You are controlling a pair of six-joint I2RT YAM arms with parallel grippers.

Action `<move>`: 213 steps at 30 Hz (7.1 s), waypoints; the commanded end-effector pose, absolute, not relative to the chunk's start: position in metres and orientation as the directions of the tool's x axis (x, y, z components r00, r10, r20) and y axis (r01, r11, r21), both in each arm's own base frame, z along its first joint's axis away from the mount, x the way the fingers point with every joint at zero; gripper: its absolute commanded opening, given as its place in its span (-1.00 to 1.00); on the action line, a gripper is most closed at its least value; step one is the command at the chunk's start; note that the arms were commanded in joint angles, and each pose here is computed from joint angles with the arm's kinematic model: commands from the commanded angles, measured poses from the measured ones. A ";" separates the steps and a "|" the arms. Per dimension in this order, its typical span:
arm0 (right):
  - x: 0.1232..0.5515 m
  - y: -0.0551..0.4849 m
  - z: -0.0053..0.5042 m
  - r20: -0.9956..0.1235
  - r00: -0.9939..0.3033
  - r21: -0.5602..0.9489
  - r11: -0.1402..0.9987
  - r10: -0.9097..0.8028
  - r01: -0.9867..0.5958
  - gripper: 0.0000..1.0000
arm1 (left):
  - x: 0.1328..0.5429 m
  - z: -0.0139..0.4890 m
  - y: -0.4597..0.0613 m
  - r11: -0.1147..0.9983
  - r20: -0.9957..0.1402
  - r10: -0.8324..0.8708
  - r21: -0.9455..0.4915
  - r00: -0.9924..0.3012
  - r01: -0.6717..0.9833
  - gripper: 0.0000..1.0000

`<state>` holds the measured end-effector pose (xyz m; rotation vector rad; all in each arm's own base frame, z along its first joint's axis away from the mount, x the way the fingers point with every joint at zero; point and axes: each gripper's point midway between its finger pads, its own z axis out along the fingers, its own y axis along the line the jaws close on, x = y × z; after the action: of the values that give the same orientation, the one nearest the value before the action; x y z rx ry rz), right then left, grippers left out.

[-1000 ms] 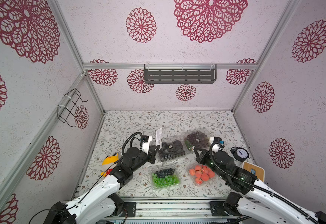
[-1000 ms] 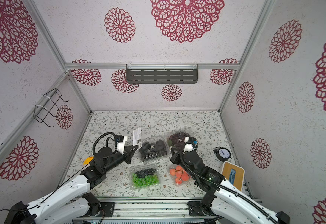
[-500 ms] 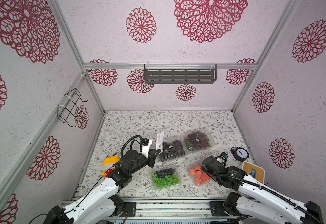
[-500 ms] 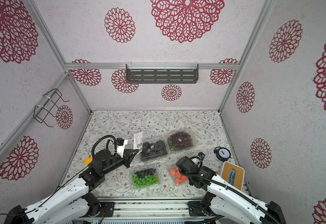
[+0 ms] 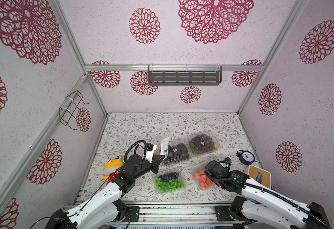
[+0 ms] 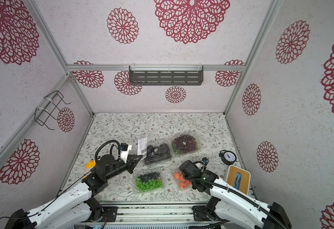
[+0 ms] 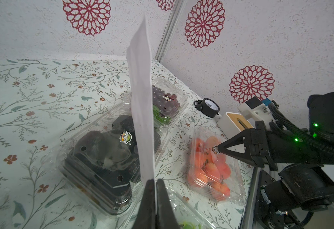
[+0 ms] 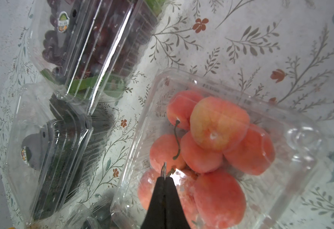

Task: Label fruit boxes
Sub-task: Stick the label on the fruit box, then place the label sticker at the center of the board, then pick up the label sticker from the center of the board.

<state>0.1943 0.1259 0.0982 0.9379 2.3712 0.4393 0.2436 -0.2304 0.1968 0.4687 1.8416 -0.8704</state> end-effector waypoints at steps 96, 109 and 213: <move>0.307 0.208 0.292 -0.768 -0.532 0.622 0.614 0.357 -0.486 -0.98 | 0.314 0.031 -0.046 0.884 -0.403 -0.443 -0.050 -0.801 -0.464 0.96; 0.297 0.182 0.294 -0.806 -0.452 0.577 0.676 0.382 -0.458 -0.98 | 0.338 0.006 -0.061 0.893 -0.374 -0.421 -0.008 -0.826 -0.451 0.96; 0.246 0.363 0.291 -0.822 -0.560 0.567 0.048 0.103 -0.822 -0.14 | 0.247 0.221 -0.228 0.614 -0.822 -0.137 -0.509 -0.553 0.603 -0.52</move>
<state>0.2597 0.3525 0.2552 -0.6326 1.7777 1.5216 0.2561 -0.2117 0.1971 0.2663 2.0414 -0.9150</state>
